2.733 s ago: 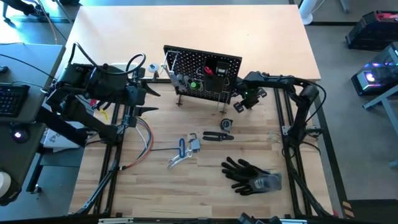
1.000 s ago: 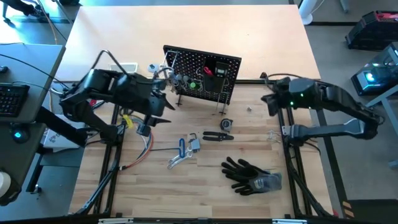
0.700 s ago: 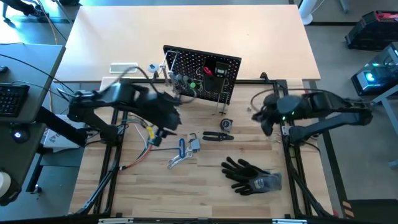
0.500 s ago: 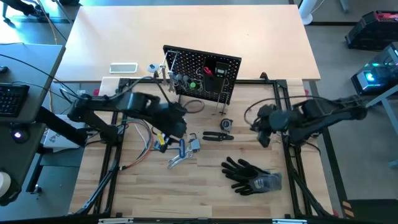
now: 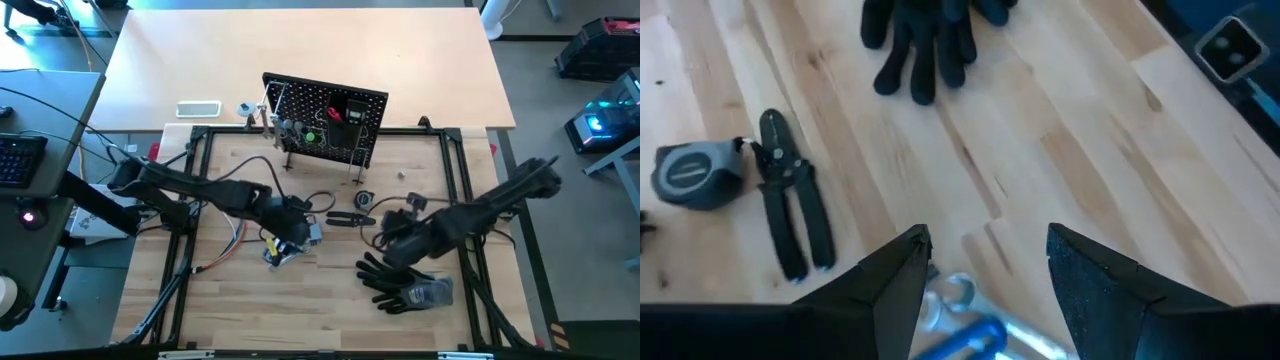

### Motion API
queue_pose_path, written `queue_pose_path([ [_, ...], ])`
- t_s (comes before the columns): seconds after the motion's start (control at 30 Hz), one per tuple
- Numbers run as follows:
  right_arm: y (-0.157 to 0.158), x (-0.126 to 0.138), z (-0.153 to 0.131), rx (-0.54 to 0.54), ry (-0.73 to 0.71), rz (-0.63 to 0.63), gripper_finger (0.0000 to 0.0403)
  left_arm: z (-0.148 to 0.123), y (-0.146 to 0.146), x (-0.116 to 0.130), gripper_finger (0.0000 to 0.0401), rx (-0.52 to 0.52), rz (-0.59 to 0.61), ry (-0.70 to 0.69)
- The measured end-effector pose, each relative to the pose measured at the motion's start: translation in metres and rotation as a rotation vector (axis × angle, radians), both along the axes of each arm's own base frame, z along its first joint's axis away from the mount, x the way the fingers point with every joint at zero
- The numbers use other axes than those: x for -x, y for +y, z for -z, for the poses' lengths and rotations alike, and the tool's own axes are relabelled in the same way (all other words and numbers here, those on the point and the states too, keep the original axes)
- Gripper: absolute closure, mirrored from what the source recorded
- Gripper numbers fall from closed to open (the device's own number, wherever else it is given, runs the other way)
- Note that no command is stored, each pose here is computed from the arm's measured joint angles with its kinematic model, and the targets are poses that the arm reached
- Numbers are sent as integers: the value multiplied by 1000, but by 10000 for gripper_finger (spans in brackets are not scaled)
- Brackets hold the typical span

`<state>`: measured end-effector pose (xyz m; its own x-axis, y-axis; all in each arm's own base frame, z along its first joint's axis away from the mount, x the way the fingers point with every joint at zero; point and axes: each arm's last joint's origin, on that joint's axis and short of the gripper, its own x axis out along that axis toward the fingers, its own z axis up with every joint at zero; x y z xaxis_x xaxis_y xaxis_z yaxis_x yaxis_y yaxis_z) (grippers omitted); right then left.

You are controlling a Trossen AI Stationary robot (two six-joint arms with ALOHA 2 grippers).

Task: Hang tools onto peg board
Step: Put the socket into the black bin on the peg board

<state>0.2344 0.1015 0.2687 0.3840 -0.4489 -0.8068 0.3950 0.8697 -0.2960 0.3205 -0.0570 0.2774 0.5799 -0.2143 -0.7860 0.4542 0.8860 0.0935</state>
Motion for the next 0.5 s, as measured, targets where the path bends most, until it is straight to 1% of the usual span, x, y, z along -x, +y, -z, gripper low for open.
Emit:
queue_pose_path([
  [0.13,5,-12,20,68,39,6,341,29,3,-1,204,29,-25,-51],
  [0.23,6,-13,44,57,33,-2,341,48,5,0,204,44,-41,-93],
  [0.37,5,-1,81,3,17,-57,341,68,8,5,204,60,-59,-129],
  [0.5,-2,13,102,1,-26,-131,341,80,12,9,204,66,-69,-161],
])
